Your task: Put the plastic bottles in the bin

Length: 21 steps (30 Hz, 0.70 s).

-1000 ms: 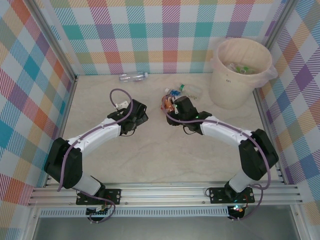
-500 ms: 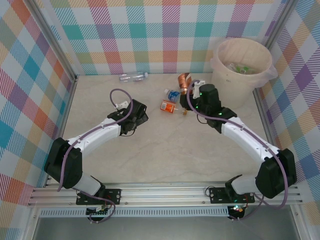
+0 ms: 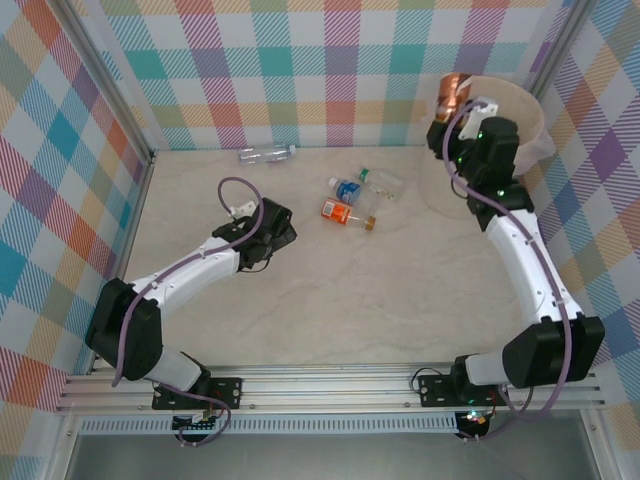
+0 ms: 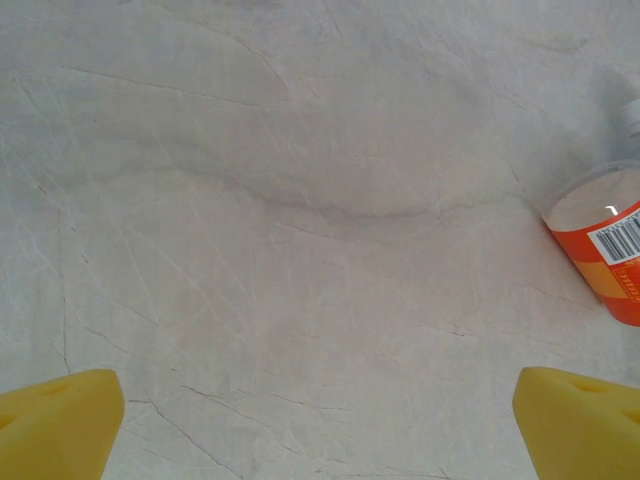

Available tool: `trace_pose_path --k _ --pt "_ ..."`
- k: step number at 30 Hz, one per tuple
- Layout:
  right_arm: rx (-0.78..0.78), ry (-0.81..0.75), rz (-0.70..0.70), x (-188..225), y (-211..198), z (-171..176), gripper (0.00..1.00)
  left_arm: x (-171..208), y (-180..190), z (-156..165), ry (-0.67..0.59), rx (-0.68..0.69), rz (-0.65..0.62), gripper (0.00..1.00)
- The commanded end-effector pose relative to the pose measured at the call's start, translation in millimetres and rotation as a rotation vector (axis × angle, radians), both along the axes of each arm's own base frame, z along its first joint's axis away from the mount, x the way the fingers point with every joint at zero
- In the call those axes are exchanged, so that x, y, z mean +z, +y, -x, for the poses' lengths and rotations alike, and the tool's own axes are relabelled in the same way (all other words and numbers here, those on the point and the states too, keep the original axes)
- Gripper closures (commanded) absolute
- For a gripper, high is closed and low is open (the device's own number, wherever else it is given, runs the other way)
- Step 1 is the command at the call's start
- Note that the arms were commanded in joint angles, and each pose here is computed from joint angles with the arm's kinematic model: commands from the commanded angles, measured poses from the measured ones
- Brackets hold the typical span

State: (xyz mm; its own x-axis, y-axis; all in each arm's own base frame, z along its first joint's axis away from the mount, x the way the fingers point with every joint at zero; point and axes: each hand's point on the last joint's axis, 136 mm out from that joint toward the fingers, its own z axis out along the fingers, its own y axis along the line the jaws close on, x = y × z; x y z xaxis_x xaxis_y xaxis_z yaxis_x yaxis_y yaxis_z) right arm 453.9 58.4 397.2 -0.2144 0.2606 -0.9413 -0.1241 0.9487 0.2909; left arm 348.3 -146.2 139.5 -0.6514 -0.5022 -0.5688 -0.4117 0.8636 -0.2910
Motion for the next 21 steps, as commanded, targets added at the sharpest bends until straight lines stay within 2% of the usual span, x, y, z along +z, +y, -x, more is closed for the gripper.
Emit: trace_pose_path --k 1,6,12,19,21 --pt "-0.061 0.025 0.01 4 -29 -18 0.67 17 5 -2 -0.042 0.01 0.018 0.0" --pt "-0.177 0.046 0.007 13 -81 -46 0.66 19 7 0 -0.05 0.014 0.016 0.0" --pt "-0.248 0.123 0.026 -2 -128 -75 0.65 20 11 2 -0.055 0.023 0.008 0.0" --pt "-0.316 0.208 0.119 -21 -169 -96 0.59 19 14 3 -0.055 0.029 -0.005 0.0" --pt "-0.38 0.243 0.139 -28 -183 -98 0.53 19 14 3 -0.053 0.03 -0.005 0.0"
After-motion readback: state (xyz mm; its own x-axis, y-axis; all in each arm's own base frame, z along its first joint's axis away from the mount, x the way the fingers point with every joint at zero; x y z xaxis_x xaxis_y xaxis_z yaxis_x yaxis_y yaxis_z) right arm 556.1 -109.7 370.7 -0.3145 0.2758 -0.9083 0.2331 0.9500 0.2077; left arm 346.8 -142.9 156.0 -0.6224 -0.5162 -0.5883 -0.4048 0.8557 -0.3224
